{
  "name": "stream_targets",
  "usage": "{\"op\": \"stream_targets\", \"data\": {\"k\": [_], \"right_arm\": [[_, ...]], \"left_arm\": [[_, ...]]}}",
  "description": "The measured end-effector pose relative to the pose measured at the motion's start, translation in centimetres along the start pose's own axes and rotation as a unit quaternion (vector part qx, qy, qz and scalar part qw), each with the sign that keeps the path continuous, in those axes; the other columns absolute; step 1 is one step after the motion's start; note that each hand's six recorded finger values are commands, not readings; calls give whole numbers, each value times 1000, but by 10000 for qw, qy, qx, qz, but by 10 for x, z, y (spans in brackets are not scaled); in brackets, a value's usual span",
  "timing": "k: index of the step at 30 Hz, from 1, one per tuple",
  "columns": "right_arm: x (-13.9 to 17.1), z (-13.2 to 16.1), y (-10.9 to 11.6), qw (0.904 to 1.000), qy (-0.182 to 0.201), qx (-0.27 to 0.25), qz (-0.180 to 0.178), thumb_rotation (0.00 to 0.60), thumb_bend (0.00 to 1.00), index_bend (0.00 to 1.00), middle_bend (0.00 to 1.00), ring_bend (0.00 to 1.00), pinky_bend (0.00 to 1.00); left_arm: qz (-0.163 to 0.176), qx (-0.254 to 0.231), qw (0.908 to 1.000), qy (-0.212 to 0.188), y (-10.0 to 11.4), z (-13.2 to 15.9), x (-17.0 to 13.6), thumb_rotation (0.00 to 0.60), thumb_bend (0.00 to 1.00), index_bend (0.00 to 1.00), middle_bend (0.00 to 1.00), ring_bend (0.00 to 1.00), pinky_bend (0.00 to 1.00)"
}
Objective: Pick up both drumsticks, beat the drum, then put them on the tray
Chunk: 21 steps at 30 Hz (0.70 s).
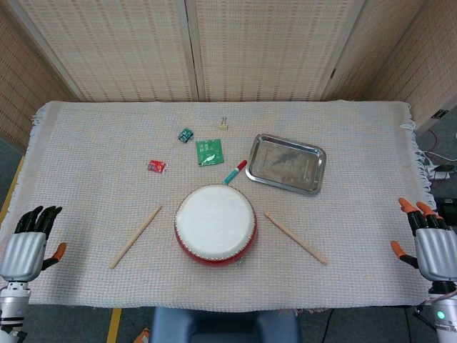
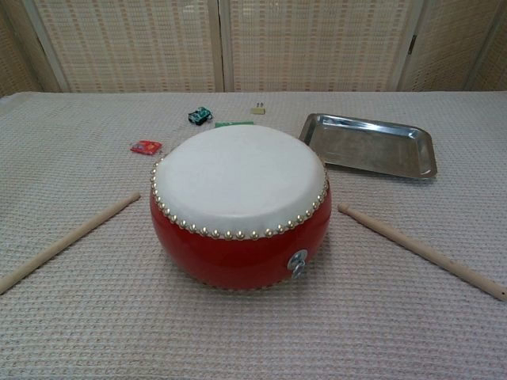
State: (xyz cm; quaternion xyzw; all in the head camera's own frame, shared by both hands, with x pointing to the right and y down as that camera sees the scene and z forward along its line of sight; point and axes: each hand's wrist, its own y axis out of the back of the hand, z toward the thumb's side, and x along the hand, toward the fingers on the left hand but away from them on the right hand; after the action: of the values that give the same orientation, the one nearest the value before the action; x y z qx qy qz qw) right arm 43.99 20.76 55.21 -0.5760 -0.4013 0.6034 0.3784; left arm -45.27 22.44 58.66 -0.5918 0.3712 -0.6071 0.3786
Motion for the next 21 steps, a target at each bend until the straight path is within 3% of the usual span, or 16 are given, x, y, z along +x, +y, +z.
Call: {"op": "stream_targets", "data": {"k": [14, 21], "right_arm": [[0, -1, 6, 9999, 58, -29, -95, 600, 175, 110, 228, 98, 259], [3, 0, 12, 9998, 117, -28, -184, 600, 175, 110, 228, 98, 260]], "left_arm": [[-44, -226, 9995, -231, -2, 16, 1, 600, 335, 116, 108, 50, 126], [-334, -443, 9972, -510, -16, 34, 4, 600, 335, 116, 108, 50, 126]]}}
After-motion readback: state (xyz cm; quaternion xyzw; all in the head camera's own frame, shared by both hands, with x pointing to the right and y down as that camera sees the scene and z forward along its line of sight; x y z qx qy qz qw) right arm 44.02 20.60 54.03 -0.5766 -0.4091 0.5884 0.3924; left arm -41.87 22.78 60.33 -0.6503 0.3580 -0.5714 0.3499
